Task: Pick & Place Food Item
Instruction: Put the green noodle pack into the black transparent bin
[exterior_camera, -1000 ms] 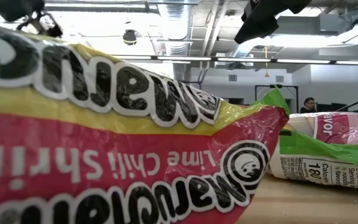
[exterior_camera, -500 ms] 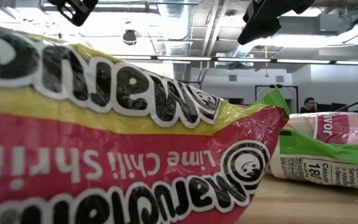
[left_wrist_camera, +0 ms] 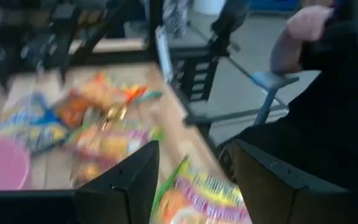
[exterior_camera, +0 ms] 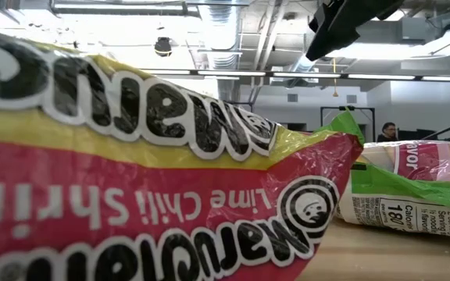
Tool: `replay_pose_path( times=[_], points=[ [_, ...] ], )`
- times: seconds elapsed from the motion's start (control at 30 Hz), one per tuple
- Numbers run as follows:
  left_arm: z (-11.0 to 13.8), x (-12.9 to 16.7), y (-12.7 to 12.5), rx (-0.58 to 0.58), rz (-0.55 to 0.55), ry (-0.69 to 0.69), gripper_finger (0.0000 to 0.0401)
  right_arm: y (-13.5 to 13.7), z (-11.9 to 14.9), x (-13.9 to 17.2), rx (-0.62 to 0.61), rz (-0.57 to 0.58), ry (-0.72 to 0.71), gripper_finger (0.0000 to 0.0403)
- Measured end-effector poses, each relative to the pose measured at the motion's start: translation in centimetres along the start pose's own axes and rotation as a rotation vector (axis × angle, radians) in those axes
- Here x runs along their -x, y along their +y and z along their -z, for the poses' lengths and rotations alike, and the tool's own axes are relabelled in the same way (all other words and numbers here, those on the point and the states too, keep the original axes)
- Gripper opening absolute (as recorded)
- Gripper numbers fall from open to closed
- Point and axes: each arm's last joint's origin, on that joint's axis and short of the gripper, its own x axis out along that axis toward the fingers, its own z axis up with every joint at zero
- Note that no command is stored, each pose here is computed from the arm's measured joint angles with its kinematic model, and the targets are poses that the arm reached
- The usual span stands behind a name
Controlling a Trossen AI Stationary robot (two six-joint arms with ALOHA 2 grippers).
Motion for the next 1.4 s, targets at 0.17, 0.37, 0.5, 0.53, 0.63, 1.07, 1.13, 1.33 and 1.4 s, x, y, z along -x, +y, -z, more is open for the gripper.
replay_pose_path(
  times=[0.17,0.37,0.5,0.53,0.63,1.07,1.13,1.33,1.4],
  points=[
    [-1.8,-1.6,-1.7,-0.078,-0.015,0.003,0.0191,-0.1,0.2,0.2,-0.009,0.005,0.023,0.0244],
    [-3.1,-5.5,-4.3,-0.145,-0.057,0.218,0.0196,0.4,0.5,1.2,-0.021,-0.008,0.028,0.0244],
    [-4.2,-8.3,-5.8,-0.186,-0.066,0.345,0.0196,1.3,0.6,1.9,0.004,-0.036,0.011,0.0244],
    [-4.5,-8.8,-6.1,-0.196,-0.068,0.372,0.0196,1.5,0.6,2.0,0.009,-0.043,0.005,0.0244],
    [-5.2,-9.8,-6.9,-0.218,-0.066,0.412,0.0196,2.1,0.8,2.5,0.026,-0.062,-0.003,0.0244],
    [-6.8,-9.3,-7.3,-0.252,-0.049,0.384,0.0196,2.8,0.9,2.9,0.046,-0.077,-0.014,0.0244],
    [-6.7,-9.2,-7.2,-0.256,-0.053,0.391,0.0196,2.8,0.9,2.9,0.045,-0.076,-0.014,0.0244],
    [-6.8,-9.2,-7.2,-0.257,-0.056,0.394,0.0196,2.8,0.9,2.9,0.045,-0.076,-0.014,0.0244],
    [-6.8,-9.2,-7.2,-0.257,-0.058,0.393,0.0196,2.8,0.9,2.9,0.045,-0.076,-0.015,0.0244]
  ],
)
